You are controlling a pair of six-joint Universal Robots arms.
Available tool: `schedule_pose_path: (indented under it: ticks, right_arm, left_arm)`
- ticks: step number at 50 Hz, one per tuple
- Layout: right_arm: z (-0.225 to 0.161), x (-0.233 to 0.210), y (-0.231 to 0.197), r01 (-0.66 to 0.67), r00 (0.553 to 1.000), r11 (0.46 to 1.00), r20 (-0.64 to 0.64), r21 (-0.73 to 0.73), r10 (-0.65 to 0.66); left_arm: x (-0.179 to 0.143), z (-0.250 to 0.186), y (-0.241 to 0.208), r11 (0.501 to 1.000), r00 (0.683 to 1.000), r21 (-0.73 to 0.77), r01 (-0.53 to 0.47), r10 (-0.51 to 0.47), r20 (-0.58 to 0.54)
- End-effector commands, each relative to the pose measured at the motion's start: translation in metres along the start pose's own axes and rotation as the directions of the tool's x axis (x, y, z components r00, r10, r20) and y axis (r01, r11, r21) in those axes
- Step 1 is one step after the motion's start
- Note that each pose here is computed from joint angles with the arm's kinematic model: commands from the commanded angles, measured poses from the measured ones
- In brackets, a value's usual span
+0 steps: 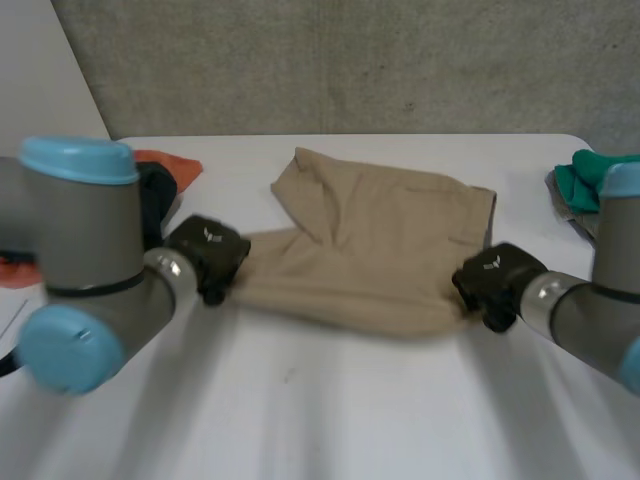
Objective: Fold the laundry.
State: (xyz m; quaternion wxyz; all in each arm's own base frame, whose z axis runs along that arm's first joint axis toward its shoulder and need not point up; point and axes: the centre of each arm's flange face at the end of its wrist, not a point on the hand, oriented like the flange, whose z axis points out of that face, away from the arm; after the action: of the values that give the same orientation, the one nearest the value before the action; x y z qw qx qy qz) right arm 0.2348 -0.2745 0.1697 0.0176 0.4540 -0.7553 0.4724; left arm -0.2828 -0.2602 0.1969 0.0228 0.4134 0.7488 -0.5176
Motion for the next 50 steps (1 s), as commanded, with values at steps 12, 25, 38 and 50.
schedule_pose_path:
  ticks: [12,25,38,50]
  right_arm:
    - [-0.08,-0.019,0.019,0.202,0.933,0.953,0.339,-0.224,-0.119]
    - [-0.056,-0.024,0.032,0.121,0.974,0.974,0.215,-0.191,-0.079]
    - [-0.046,-0.025,0.035,0.101,0.982,0.981,0.176,-0.163,-0.072]
    - [-0.042,-0.025,0.037,0.097,0.983,0.981,0.17,-0.166,-0.069]
  left_arm:
    - [0.052,-0.089,0.023,0.953,0.936,-0.167,-0.253,0.197,-0.292]
    - [0.026,-0.046,-0.045,0.982,0.982,0.091,-0.163,0.171,-0.085]
    - [0.03,0.074,-0.054,0.966,0.973,0.235,-0.103,0.147,-0.176]
    - [0.047,0.111,-0.031,0.96,0.937,0.21,-0.186,0.237,-0.256]
